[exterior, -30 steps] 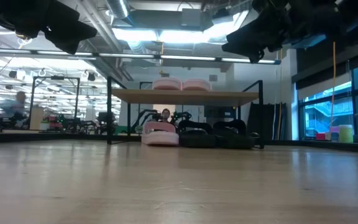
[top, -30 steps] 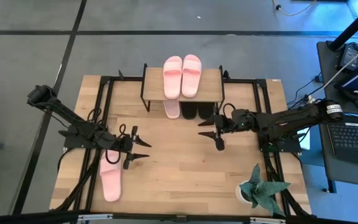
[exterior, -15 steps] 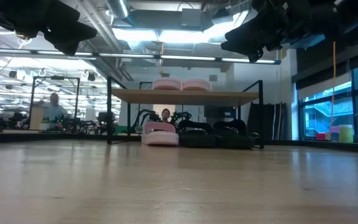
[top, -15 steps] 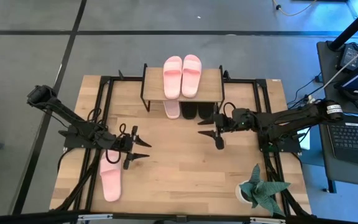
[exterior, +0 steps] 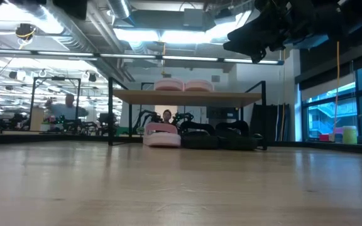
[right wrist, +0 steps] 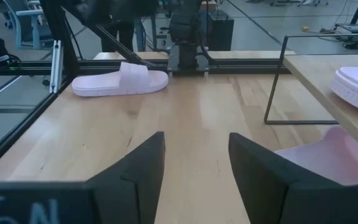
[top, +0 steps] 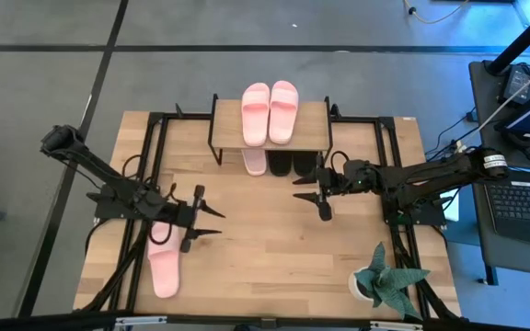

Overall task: Pick and place slides into the shelf
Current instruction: Put the pink slipper slide under the shelf

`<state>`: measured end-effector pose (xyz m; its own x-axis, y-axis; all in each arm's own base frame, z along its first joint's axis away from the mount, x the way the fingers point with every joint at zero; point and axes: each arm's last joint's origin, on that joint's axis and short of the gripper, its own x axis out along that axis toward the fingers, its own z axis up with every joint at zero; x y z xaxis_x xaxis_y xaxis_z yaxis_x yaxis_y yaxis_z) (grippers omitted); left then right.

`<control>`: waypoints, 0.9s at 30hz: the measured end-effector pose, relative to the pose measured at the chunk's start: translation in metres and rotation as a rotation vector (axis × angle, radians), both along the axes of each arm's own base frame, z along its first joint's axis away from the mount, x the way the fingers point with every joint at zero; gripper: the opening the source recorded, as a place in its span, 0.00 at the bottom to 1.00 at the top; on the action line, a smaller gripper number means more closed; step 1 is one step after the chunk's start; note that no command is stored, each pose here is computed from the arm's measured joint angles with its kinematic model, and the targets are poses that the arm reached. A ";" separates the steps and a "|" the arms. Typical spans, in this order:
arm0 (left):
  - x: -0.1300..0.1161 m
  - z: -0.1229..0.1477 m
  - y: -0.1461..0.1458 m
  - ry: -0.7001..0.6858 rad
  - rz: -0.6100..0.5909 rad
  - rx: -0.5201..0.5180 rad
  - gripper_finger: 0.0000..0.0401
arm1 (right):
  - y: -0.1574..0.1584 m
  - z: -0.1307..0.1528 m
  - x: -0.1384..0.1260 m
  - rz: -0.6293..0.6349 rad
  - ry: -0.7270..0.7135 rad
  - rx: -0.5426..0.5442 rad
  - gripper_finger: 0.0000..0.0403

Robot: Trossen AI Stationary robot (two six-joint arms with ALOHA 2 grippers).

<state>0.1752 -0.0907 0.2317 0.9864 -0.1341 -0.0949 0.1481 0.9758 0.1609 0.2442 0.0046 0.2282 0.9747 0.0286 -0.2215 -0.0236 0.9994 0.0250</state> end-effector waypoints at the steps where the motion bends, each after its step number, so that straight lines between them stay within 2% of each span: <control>1: 0.001 0.007 -0.003 0.001 -0.014 0.030 0.46 | 0.000 0.000 0.000 0.000 0.000 0.001 0.45; 6: 0.009 0.037 -0.023 0.155 -0.008 0.181 0.46 | 0.000 -0.001 0.000 -0.008 0.009 0.036 0.45; 11: 0.007 0.054 -0.042 0.406 0.123 0.230 0.46 | 0.000 -0.003 -0.001 -0.009 0.037 0.037 0.45; 17: 0.004 0.039 -0.064 0.701 0.294 0.158 0.46 | 0.000 -0.004 -0.001 -0.005 0.040 0.019 0.45; 22: -0.001 0.010 -0.078 1.051 0.444 0.127 0.44 | 0.000 -0.004 -0.001 0.006 0.044 -0.028 0.45; 25: -0.002 -0.002 -0.088 1.225 0.520 0.063 0.41 | 0.000 -0.005 -0.001 0.008 0.048 -0.033 0.45; 27: 0.000 -0.007 -0.097 1.293 0.534 0.016 0.39 | 0.000 -0.005 -0.001 0.009 0.051 -0.036 0.45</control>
<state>0.1747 -0.1875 0.2251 0.1317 0.2348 -0.9631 -0.1861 0.9601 0.2086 0.2431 0.0045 0.2234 0.9619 0.0280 -0.2719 -0.0319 0.9994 -0.0099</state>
